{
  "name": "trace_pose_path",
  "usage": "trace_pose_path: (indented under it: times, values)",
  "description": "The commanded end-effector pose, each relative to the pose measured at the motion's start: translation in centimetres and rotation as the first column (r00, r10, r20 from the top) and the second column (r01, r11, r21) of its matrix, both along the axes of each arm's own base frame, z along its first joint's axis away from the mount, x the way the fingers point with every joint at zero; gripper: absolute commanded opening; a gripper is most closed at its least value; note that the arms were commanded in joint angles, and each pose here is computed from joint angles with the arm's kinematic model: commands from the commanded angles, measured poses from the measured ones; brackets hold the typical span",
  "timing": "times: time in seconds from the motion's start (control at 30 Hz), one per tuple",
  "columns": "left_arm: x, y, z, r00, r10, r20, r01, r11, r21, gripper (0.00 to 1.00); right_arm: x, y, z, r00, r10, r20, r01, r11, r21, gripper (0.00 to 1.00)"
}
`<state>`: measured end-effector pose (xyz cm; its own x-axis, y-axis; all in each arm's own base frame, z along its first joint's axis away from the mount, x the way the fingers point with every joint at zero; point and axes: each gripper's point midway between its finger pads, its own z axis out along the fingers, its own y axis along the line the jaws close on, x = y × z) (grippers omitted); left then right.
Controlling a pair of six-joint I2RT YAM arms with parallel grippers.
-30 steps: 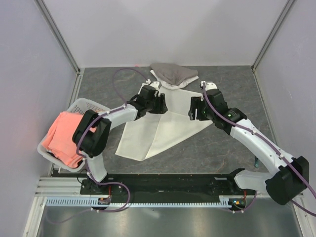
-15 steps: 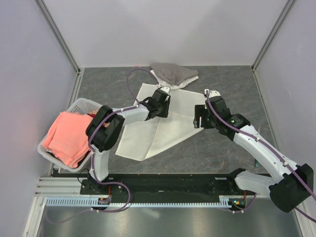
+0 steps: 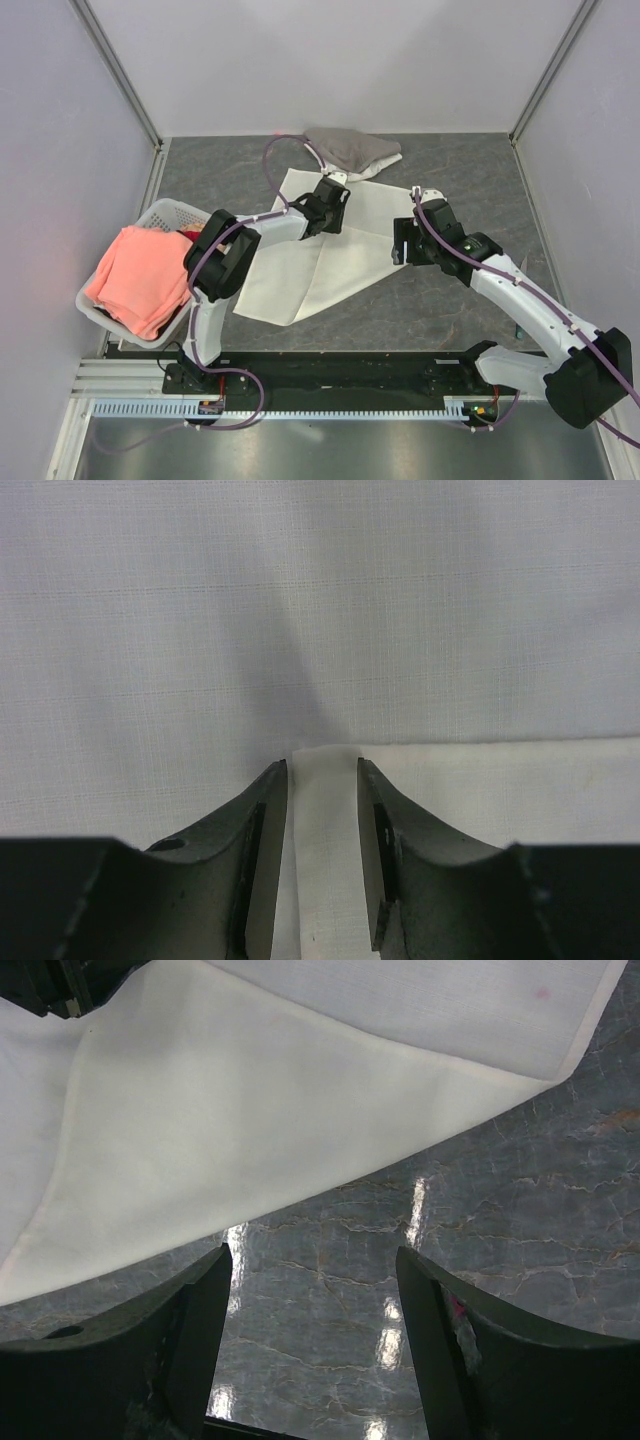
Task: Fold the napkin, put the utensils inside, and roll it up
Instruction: Fold the napkin
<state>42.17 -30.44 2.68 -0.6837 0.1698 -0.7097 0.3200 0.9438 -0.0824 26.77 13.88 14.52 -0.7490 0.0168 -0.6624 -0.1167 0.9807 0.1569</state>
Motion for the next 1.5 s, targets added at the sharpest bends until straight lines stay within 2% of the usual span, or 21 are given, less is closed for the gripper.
trace_pose_path:
  times: [0.0,0.13,0.2,0.23,0.37,0.53,0.77,0.97,1.1,1.47]
  values:
    - [1.0,-0.3,0.0,1.000,0.001,0.018,-0.001,0.999,0.033,0.40,0.1,0.3,0.2,1.000,-0.004,0.010,0.003,1.000,0.023,0.75]
    - [0.9,0.3,-0.4,1.000,0.026,0.008,-0.026,0.998,0.053,0.34,0.1,0.2,0.0,1.000,-0.002,0.005,0.001,1.000,0.020,0.75]
    - [0.9,0.4,-0.4,0.999,0.032,0.006,-0.033,0.998,0.056,0.27,0.1,0.2,-0.2,1.000,-0.004,0.002,0.004,1.000,0.015,0.75]
    - [0.8,0.5,-0.5,0.999,0.035,0.004,-0.035,0.998,0.058,0.21,0.2,0.3,-0.1,1.000,-0.003,0.004,0.002,1.000,0.018,0.75]
    - [0.6,0.7,-0.5,0.999,0.037,0.001,-0.037,0.997,0.063,0.10,0.2,0.3,-0.1,1.000,-0.005,0.005,0.005,1.000,0.019,0.75]
    - [0.3,0.9,1.1,0.999,0.044,0.021,-0.045,0.998,0.039,0.03,0.3,0.0,-0.4,1.000,-0.014,0.003,0.014,1.000,0.005,0.75]
    - [0.5,1.1,5.8,0.994,0.038,0.105,-0.038,0.999,-0.003,0.02,0.4,0.2,-0.7,1.000,-0.015,-0.007,0.015,1.000,0.005,0.76]
    - [1.0,1.7,7.1,0.991,0.038,0.127,-0.039,0.999,0.008,0.02,0.2,0.1,-0.4,1.000,-0.023,0.003,0.023,1.000,0.017,0.76]
    - [2.2,2.6,7.0,0.992,0.046,0.114,-0.047,0.999,0.007,0.02,0.0,0.0,-0.2,1.000,-0.029,0.003,0.029,0.999,0.026,0.77]
    - [8.3,5.8,4.9,0.997,0.056,0.047,-0.056,0.998,0.000,0.02,-0.1,-0.6,0.5,0.998,-0.054,0.018,0.054,0.998,0.016,0.77]
